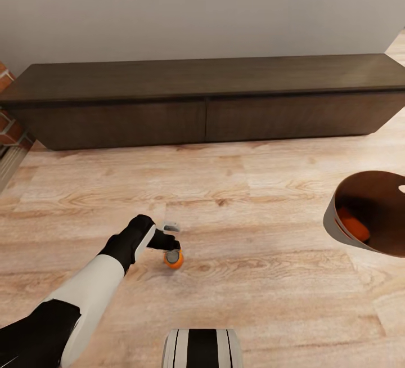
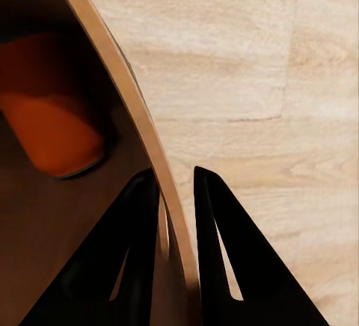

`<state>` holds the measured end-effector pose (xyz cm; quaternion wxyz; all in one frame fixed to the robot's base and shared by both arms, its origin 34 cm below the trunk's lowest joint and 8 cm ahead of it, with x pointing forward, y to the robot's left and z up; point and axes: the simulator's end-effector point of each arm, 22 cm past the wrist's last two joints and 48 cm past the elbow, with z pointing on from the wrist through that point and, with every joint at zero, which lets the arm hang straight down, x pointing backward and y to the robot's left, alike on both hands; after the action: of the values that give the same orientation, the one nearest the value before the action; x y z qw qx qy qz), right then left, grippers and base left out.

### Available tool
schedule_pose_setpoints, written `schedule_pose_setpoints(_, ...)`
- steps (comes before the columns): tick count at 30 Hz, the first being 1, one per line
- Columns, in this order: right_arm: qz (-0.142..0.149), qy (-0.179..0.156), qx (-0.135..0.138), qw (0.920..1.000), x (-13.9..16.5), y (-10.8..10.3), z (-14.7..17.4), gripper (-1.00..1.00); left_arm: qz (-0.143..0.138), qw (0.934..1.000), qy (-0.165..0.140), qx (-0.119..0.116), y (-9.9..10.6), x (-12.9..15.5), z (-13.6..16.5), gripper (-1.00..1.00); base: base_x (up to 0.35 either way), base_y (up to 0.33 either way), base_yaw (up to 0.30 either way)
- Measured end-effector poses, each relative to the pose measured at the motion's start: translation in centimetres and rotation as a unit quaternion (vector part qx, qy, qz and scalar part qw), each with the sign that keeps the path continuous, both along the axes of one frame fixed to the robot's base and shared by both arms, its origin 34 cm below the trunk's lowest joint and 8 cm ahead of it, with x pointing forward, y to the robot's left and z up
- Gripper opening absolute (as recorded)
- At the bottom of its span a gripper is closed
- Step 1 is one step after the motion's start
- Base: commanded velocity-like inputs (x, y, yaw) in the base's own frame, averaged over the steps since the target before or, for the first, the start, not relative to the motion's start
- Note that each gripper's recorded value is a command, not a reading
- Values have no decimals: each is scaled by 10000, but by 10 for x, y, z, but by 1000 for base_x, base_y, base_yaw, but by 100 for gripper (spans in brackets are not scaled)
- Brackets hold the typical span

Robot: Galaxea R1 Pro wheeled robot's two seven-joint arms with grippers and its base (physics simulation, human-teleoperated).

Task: Put the three can of soda from the living room inside the tash can in the kitchen.

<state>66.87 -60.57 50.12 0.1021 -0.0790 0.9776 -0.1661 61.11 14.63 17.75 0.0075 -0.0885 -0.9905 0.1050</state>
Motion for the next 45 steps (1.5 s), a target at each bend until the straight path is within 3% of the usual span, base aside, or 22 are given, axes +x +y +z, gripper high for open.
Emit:
schedule_pose_setpoints(11, 3, 2, 5, 10000, 0, 0, 0, -100, 1, 9999, -115, -15, -2, 5, 0, 100, 71, 0, 0)
schedule_pose_setpoints(26, 4, 316, 6, 9995, -2, 0, -38, -100, -14, 9997, 224, -5, -3, -19, -35, 100, 1, 0, 0)
schedule_pose_setpoints(45, -7, 317, -21, 9995, 4, -1, -43, -100, -19, 9994, 332, -8, -3, -27, -46, 100, 0, 0, 0)
